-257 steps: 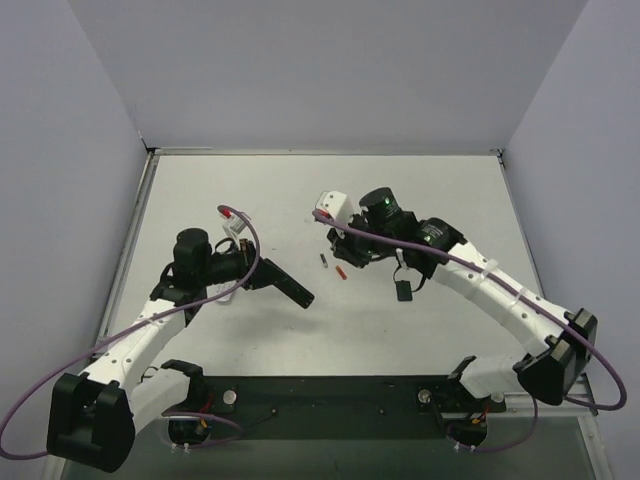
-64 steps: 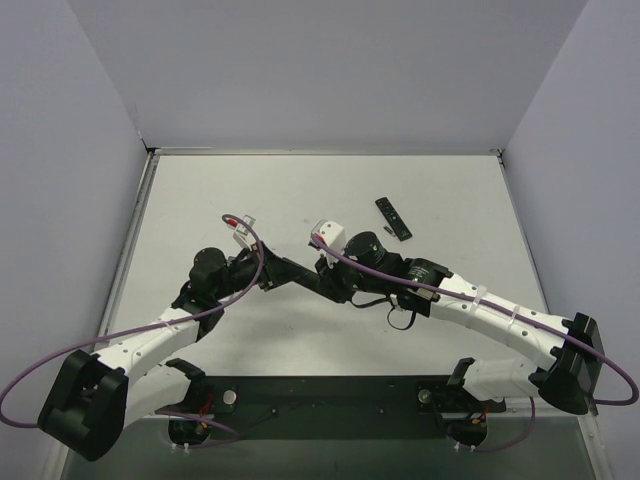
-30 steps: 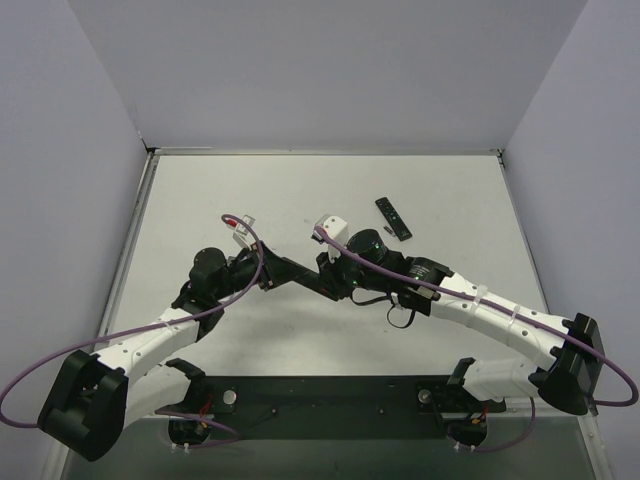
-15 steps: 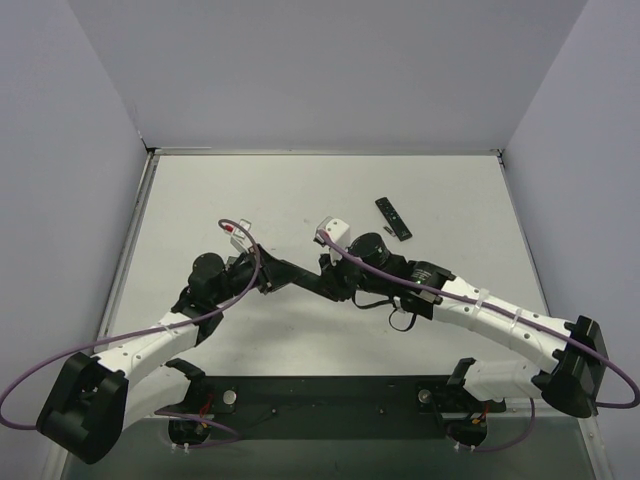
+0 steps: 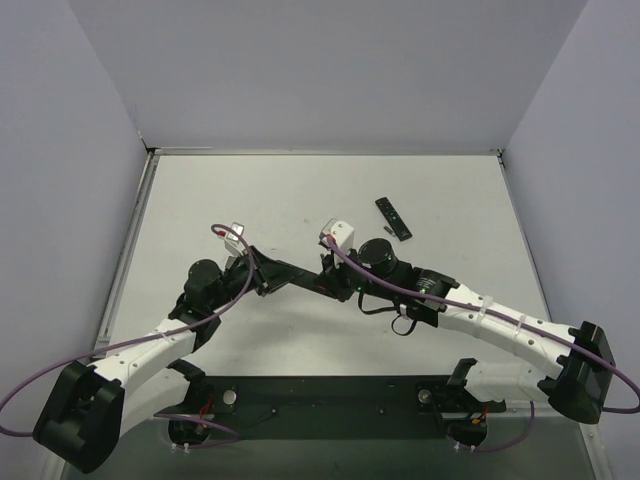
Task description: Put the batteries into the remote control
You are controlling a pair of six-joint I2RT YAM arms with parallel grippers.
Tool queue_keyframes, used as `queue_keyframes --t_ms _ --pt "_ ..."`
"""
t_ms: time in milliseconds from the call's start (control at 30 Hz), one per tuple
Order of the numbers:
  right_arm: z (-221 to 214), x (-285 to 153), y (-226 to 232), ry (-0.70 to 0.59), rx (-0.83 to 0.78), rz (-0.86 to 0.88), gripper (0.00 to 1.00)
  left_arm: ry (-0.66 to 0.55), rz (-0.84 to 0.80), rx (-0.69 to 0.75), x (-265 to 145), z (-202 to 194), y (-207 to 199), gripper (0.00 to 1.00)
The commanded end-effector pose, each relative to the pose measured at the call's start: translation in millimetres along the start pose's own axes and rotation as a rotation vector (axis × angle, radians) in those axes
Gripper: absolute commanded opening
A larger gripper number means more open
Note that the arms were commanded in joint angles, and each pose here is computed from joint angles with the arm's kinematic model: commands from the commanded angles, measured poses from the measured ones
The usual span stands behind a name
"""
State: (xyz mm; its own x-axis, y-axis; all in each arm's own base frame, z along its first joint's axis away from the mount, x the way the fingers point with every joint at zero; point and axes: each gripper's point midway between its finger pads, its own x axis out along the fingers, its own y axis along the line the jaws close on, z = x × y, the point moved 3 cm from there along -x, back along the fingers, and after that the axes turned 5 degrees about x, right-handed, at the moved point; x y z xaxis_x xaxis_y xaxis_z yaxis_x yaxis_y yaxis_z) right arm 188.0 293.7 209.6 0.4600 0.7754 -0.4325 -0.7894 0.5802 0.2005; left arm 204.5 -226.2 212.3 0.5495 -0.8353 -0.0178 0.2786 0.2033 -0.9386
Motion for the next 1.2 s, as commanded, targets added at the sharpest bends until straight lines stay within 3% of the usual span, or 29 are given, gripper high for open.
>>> queue_keyframes --t_ms 0,600,967,1167 --pt "-27.7 -0.8 -6.9 0.066 -0.037 0.001 0.0 -0.125 -0.193 0.037 -6.2 24.9 -52.9 0.0" --pt "-63.1 9.1 -14.3 0.087 -0.15 -0.005 0.0 -0.155 -0.202 0.053 -9.0 31.1 -64.5 0.0" --pt "-30.8 -5.0 -4.0 0.03 -0.166 0.017 0.0 -0.13 -0.029 0.133 -10.7 22.6 -9.2 0.0" --pt "-5.0 -18.4 -10.0 -0.02 -0.16 -0.024 0.18 -0.13 0.08 0.157 -19.6 17.4 32.8 0.0"
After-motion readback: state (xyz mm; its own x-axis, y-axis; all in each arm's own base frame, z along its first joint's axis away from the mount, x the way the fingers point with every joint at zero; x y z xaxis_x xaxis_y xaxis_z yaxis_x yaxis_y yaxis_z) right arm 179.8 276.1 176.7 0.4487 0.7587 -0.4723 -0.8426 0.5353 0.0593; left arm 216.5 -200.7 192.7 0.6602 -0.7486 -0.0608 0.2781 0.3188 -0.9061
